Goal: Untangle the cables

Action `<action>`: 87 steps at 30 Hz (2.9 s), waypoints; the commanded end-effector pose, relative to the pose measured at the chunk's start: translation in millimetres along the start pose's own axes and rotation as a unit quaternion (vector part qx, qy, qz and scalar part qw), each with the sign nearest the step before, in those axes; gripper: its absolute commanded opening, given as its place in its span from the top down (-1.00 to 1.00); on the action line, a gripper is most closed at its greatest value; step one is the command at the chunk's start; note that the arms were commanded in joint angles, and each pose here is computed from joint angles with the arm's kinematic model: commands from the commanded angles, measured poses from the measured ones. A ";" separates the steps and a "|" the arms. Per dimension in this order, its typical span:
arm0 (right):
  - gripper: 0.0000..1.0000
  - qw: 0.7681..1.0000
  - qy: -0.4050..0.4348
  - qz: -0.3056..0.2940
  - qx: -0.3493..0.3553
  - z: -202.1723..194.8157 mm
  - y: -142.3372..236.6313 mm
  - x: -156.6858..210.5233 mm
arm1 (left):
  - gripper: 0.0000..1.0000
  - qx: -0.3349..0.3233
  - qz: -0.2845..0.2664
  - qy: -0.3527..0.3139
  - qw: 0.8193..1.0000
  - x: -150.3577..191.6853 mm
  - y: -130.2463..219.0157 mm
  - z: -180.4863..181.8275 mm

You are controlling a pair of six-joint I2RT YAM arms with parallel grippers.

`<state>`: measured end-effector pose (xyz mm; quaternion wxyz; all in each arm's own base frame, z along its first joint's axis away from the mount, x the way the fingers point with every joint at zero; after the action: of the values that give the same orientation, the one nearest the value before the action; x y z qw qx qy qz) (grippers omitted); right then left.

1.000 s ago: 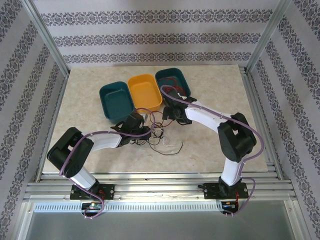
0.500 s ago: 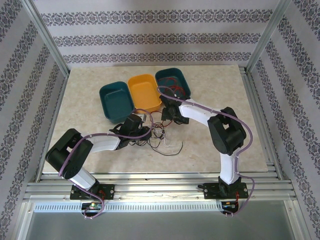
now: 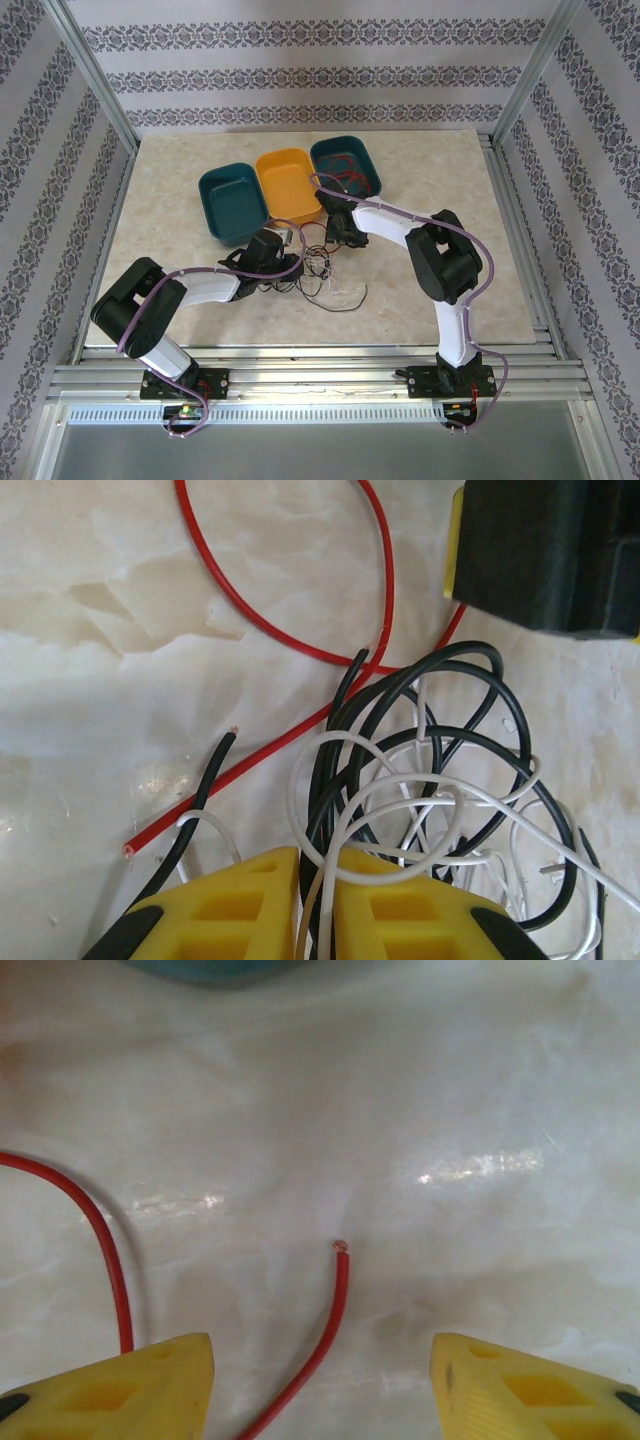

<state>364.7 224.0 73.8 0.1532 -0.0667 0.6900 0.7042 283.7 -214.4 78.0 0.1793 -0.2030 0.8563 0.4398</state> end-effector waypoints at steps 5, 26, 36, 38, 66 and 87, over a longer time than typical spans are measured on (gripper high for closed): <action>-0.01 1.000 0.011 0.027 -0.003 7.2 -15.0 12.5 | 0.68 0.011 -0.028 0.007 1.000 -10.3 7.8 -2.9; 1.00 0.998 -0.020 0.017 0.059 -67.8 0.8 17.4 | 0.69 -0.015 -0.047 0.020 0.999 -9.6 9.8 7.5; 1.00 0.994 -0.065 -0.035 0.086 -130.0 44.5 13.5 | 0.73 -0.034 -0.063 0.025 0.997 -12.9 16.3 12.7; 1.00 0.993 -0.067 -0.046 0.083 -134.2 52.1 13.4 | 0.73 -0.033 -0.062 0.026 0.997 -12.7 15.8 13.2; 0.14 0.995 -0.064 -0.012 -0.070 -50.4 50.6 34.4 | 0.73 -0.016 -0.051 0.029 0.998 -11.8 7.8 9.2; 0.10 0.994 -0.078 0.044 -0.063 -39.9 9.8 56.3 | 0.73 -0.015 -0.048 0.030 0.998 -10.2 7.4 9.8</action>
<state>307.8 189.7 69.8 0.1696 -0.0031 0.6337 0.7548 283.9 -200.5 79.4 0.1702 -0.2478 0.8416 0.4487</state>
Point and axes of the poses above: each hand's point on the last joint's axis, 136 mm out from that joint toward the fingers, its own y axis back along the fingers, its own z axis along the line the jaws close on, x = y × z, the point moved 5 cm from there along y, back along the fingers, and after that the axes turned 3 degrees about y, right-handed, at the moved point
